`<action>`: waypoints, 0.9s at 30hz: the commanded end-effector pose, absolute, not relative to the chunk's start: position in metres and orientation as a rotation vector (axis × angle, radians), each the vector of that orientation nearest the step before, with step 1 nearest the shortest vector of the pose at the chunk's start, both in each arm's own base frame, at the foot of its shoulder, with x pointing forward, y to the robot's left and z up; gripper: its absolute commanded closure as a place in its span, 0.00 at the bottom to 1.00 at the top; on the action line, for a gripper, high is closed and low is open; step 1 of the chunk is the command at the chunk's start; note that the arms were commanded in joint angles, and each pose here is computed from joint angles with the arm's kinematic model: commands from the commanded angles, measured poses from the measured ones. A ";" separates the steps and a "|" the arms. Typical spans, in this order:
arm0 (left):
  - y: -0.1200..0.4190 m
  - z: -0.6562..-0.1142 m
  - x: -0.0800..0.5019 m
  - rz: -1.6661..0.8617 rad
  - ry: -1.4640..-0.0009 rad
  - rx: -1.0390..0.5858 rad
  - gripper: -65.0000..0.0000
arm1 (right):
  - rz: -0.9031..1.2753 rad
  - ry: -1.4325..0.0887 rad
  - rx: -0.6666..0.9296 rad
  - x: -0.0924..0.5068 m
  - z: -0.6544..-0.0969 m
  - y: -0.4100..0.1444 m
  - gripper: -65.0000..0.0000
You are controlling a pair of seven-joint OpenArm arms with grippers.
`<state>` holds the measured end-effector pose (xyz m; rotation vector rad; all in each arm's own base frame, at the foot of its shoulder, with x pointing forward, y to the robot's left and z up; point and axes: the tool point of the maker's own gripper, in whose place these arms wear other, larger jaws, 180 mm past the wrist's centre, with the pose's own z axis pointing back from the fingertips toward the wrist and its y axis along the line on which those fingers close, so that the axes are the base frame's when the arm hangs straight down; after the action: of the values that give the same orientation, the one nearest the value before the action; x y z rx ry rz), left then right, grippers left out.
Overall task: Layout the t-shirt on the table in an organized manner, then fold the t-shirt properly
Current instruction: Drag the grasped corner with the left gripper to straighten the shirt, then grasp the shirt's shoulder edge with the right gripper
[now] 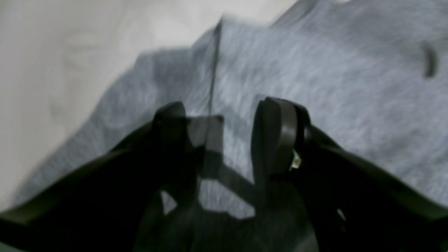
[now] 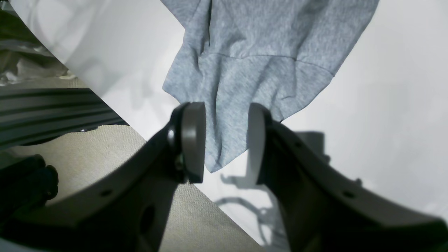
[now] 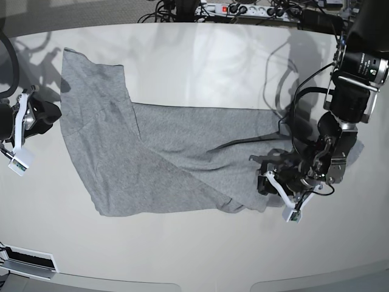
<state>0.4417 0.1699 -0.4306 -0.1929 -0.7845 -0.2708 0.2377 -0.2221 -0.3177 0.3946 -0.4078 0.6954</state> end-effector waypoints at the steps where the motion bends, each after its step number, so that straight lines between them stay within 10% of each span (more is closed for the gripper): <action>1: 0.170 -0.409 0.461 -0.265 -0.858 -0.198 0.46 | 0.710 -0.441 0.379 0.245 -0.306 -0.226 0.65; 6: 0.175 -0.423 0.453 -0.247 -0.822 -0.190 0.53 | 0.710 -0.441 0.379 0.245 -0.306 -0.226 0.65; 12: 0.174 -0.419 0.456 -0.227 -0.830 -0.210 1.00 | 0.710 -0.441 0.379 0.245 -0.306 -0.226 0.65; 27: 0.113 -0.332 0.479 -0.466 -0.840 -0.360 1.00 | 0.711 -0.443 0.359 0.247 -0.307 -0.228 0.65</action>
<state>0.4620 0.1133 -0.3589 -0.3567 -0.7647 -0.4645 0.2383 -0.2245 -0.3188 0.3795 -0.4053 0.6959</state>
